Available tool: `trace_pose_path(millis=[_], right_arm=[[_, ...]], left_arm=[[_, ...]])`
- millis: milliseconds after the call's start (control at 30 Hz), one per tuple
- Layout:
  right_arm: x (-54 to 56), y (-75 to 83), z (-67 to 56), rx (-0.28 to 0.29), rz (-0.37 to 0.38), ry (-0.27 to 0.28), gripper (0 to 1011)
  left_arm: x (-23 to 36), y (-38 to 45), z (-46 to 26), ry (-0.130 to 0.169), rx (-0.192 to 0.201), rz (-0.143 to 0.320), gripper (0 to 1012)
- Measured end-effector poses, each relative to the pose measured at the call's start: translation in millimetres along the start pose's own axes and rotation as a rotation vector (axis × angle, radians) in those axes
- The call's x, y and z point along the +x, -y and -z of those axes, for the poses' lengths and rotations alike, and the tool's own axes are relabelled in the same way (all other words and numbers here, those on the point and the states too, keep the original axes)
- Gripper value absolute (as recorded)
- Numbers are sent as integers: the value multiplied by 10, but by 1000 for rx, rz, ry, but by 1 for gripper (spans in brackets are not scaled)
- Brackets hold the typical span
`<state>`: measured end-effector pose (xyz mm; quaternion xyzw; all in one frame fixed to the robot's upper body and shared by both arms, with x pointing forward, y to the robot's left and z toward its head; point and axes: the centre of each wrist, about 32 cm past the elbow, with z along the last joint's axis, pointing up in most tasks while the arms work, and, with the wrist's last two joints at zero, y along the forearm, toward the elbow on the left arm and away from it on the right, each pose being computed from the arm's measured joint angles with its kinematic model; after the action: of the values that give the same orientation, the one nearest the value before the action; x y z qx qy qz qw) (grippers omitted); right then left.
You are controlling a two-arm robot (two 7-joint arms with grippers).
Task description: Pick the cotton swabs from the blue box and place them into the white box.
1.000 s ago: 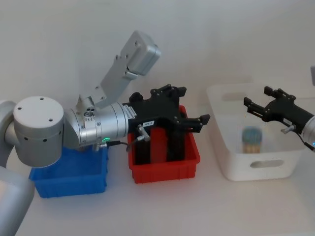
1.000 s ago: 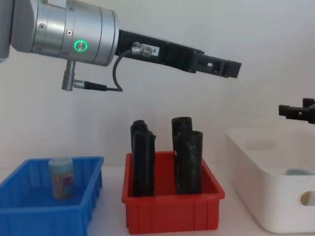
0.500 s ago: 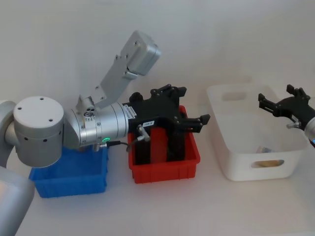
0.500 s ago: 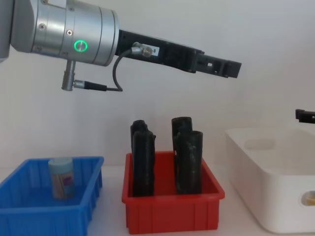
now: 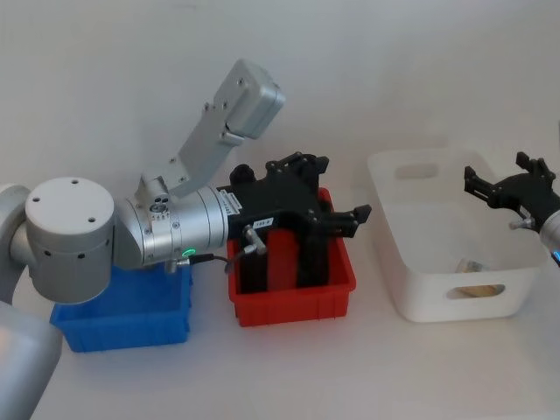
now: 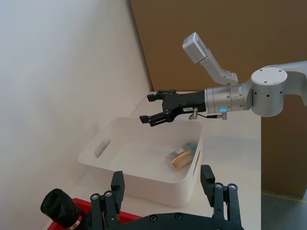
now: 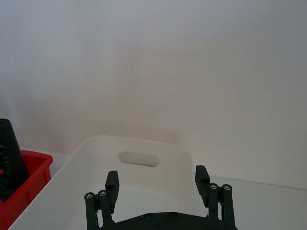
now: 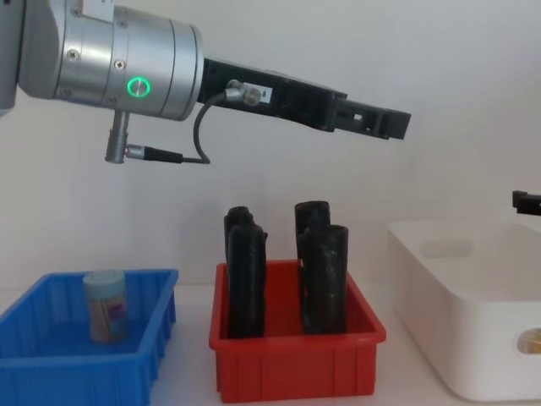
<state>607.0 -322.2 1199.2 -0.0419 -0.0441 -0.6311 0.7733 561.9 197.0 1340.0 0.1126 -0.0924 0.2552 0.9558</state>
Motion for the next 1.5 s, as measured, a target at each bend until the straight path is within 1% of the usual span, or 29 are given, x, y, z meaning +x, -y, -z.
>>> trace_pose_path(millis=[33, 67, 100, 167, 200, 233, 267, 333, 367, 400, 433, 500, 533, 567, 633, 667, 700, 733, 767, 800, 867, 933, 1000, 1100, 1133, 1267, 1300, 1467, 1500], right_arm=[[-10, 8, 4, 1, -1, 0, 1002], [-35, 30, 16, 1, -5, -1, 1002], [-35, 30, 16, 1, -5, -1, 1001], [-80, 64, 29, 3, -11, -3, 1002], [-96, 78, 34, 4, -13, -3, 1001], [-129, 104, 46, 5, -18, -4, 1002], [-146, 119, 50, 5, -20, -5, 1001], [-198, 162, 62, 9, -27, -7, 1001], [-216, 178, 67, 10, -30, -8, 1002], [-247, 209, 77, 11, -34, -9, 1002], [-265, 225, 81, 12, -36, -9, 1002], [-299, 256, 86, 14, -41, -11, 1002], [-335, 289, 94, 16, -46, -13, 1002], [-351, 306, 99, 17, -48, -14, 1002], [-399, 352, 107, 19, -54, -16, 1001], [-399, 352, 107, 19, -54, -16, 1002], [-433, 387, 113, 21, -58, -18, 1002], [-466, 422, 115, 23, -62, -20, 1002], [-481, 438, 116, 24, -64, -21, 1002], [-495, 453, 118, 24, -66, -22, 1002], [-543, 506, 122, 28, -72, -24, 1002], [-574, 543, 123, 30, -76, -26, 1002], [-619, 597, 125, 32, -81, -29, 1002], [-679, 672, 123, 37, -88, -34, 1002], [-691, 687, 122, 38, -89, -35, 1002], [-763, 782, 116, 43, -97, -40, 1002], [-792, 822, 112, 46, -100, -43, 1002], [-885, 957, 98, 52, -109, -51, 1002], [-885, 957, 98, 52, -109, -51, 1002]], left_arm=[[-13, 0, 24, 1, -1, -11, 1004], [-19, 0, 36, 1, -2, -17, 1004], [-26, 0, 47, 2, -3, -22, 1004], [-51, 0, 92, 4, -6, -44, 1004], [-71, 0, 130, 4, -8, -60, 1004], [-71, 0, 130, 4, -8, -60, 1004], [-93, 0, 166, 5, -9, -77, 1004], [-112, -2, 199, 7, -13, -95, 1004], [-133, -2, 233, 7, -14, -109, 1004], [-144, -3, 251, 7, -15, -117, 1004], [-166, -4, 288, 8, -18, -135, 1004], [-187, -6, 321, 9, -21, -152, 1004], [-199, -7, 340, 9, -22, -160, 1004], [-222, -9, 377, 8, -23, -177, 1004], [-245, -10, 411, 9, -27, -193, 1004], [-256, -12, 428, 10, -28, -203, 1004], [-278, -14, 461, 10, -31, -219, 1004], [-287, -15, 476, 10, -31, -226, 1004], [-312, -19, 512, 9, -34, -242, 1004], [-312, -19, 512, 9, -34, -242, 1004], [-359, -24, 576, 10, -41, -275, 1004], [-370, -25, 592, 9, -41, -282, 1004], [-419, -32, 655, 9, -48, -316, 1004], [-457, -38, 707, 7, -51, -340, 1004], [-483, -42, 740, 6, -53, -357, 1004], [-545, -53, 817, 5, -61, -398, 1004], [-571, -59, 848, 4, -64, -414, 1004], [-648, -74, 938, 0, -73, -463, 1004], [-674, -80, 967, -1, -77, -480, 1004]])
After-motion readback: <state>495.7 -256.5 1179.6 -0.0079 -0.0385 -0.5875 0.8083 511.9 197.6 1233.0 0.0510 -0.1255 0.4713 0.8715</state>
